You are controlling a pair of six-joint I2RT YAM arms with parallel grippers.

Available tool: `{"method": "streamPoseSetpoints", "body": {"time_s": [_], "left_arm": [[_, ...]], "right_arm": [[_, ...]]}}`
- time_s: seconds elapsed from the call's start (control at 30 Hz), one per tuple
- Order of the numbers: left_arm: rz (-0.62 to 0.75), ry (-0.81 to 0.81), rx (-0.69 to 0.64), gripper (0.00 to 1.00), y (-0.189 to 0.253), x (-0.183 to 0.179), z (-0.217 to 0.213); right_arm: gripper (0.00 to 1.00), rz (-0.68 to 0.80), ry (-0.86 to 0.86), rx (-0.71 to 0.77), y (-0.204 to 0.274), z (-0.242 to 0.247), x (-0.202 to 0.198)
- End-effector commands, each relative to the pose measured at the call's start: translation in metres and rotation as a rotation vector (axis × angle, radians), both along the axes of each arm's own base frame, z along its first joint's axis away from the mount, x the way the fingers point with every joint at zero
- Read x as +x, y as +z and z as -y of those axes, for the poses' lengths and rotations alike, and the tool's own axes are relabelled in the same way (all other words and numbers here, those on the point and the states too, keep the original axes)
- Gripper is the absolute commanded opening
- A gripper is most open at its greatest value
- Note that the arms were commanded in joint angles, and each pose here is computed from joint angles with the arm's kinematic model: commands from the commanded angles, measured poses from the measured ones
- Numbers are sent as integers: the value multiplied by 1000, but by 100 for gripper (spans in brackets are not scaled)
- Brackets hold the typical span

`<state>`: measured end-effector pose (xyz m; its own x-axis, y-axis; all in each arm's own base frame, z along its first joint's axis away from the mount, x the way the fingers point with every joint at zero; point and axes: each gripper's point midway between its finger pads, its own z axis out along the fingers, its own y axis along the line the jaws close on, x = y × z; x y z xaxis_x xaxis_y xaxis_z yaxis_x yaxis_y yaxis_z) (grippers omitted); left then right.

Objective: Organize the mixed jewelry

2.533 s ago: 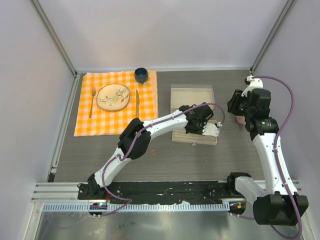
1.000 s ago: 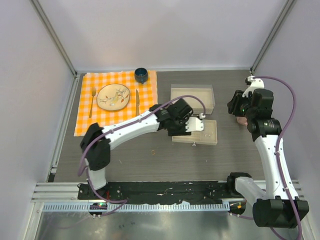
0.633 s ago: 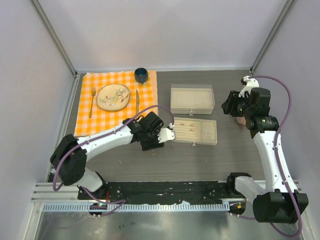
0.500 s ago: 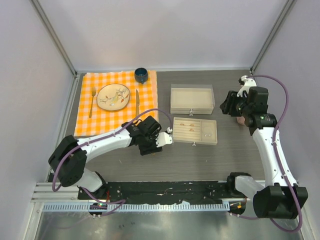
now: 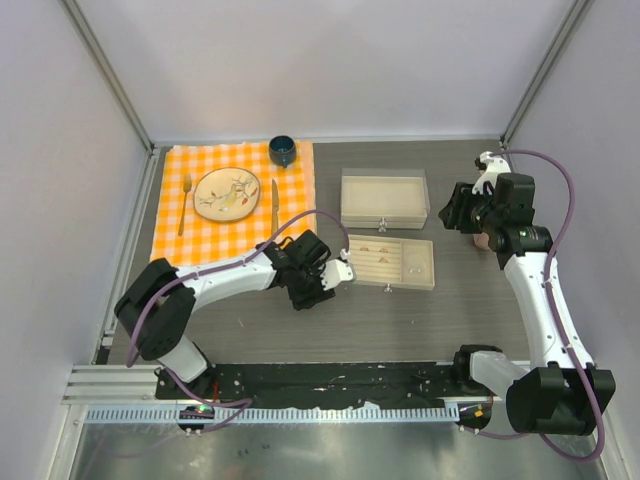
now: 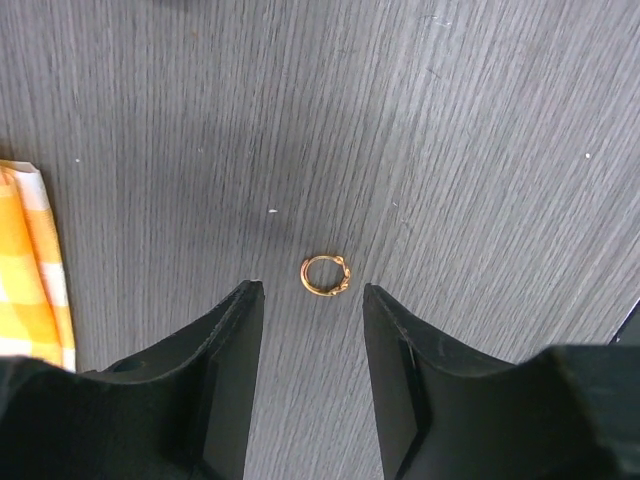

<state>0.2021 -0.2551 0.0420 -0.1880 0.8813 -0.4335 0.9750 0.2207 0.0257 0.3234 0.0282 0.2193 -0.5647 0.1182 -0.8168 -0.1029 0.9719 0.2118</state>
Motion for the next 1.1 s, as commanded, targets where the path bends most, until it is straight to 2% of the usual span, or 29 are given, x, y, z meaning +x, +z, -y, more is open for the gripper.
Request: {"method": "streamPoseSetpoints", "body": {"time_s": [0.0,0.07,0.13,0.43,1.07], "left_arm": [[-9,37,-60,47,8,5,16],[-15,37,-51,38,7,1,16],[-17,40,-41,34,6,0,16],[-24,66,24,39,-6,-4,13],[-11,77,56,37,-7,-9,6]], "right_arm": [[51,42,4,-14,10,2,2],[50,40,3,-15,9,2,3],[50,39,4,-16,9,2,3],[50,32,-5,-28,6,5,4],[50,20,-20,-46,2,9,8]]}}
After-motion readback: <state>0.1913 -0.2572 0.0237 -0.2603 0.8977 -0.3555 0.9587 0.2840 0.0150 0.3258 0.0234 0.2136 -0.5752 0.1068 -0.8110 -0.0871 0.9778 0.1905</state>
